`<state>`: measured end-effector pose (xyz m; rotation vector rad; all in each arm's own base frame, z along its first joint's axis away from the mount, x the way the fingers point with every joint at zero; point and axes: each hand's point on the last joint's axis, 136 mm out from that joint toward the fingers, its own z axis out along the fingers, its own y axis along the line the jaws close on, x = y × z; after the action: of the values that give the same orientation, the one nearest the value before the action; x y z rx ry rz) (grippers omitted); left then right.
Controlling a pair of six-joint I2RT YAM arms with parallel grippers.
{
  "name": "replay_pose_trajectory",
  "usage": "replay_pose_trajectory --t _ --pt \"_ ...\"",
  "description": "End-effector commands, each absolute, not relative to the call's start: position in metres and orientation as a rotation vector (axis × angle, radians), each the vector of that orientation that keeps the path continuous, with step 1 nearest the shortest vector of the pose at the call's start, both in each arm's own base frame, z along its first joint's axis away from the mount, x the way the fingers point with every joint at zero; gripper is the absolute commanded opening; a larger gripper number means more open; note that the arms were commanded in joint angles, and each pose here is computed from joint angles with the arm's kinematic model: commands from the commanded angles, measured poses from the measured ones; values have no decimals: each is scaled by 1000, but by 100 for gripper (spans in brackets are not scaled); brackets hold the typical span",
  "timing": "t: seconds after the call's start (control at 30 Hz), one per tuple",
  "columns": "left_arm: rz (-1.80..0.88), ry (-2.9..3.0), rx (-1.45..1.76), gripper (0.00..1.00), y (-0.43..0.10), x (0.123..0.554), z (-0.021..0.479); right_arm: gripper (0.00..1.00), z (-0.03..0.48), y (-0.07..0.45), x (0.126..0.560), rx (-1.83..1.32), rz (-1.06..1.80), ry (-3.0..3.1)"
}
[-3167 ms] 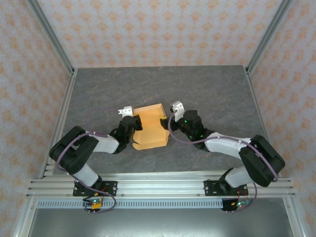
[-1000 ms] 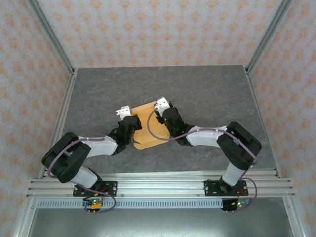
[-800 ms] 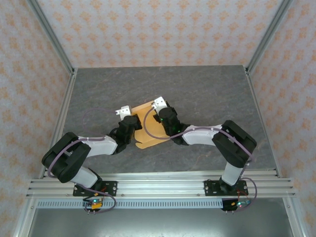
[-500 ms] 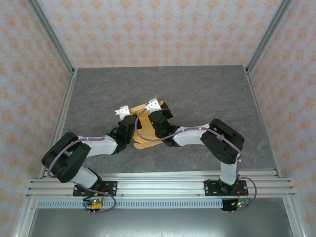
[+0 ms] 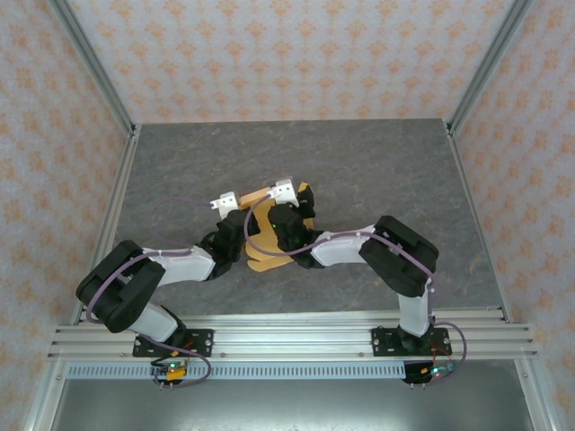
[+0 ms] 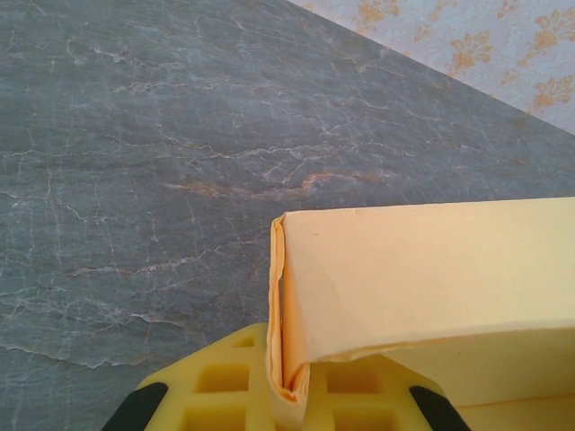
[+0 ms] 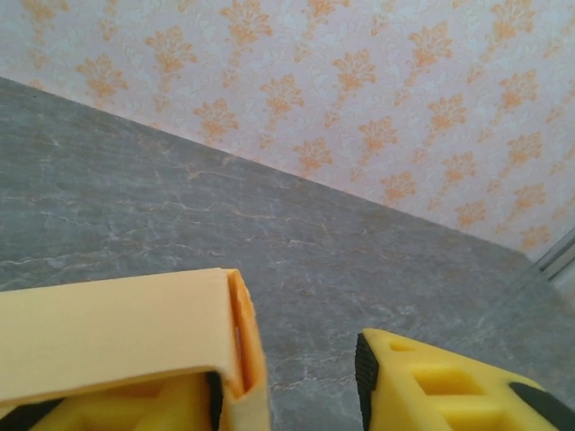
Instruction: Fold the paper box
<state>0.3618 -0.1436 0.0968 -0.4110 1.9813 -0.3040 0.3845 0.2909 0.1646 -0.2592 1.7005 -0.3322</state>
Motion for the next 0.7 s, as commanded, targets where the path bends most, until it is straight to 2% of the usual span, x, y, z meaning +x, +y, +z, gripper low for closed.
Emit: replay_pose_trajectory --t 0.0,0.13,0.37,0.53,0.67 --pt "-265 1950 -474 0 -134 364 103 51 183 292 375 -291 -154 1697" --pt "-241 1957 -466 0 -133 365 101 56 183 306 352 -558 29 1718" --pt "-198 1948 -444 0 -128 364 107 64 165 274 327 -805 124 1825" --pt "-192 1949 -441 0 -127 364 107 67 162 261 317 -876 302 1861" --pt "-199 1951 -438 0 -129 364 105 68 158 266 315 -950 337 1877"
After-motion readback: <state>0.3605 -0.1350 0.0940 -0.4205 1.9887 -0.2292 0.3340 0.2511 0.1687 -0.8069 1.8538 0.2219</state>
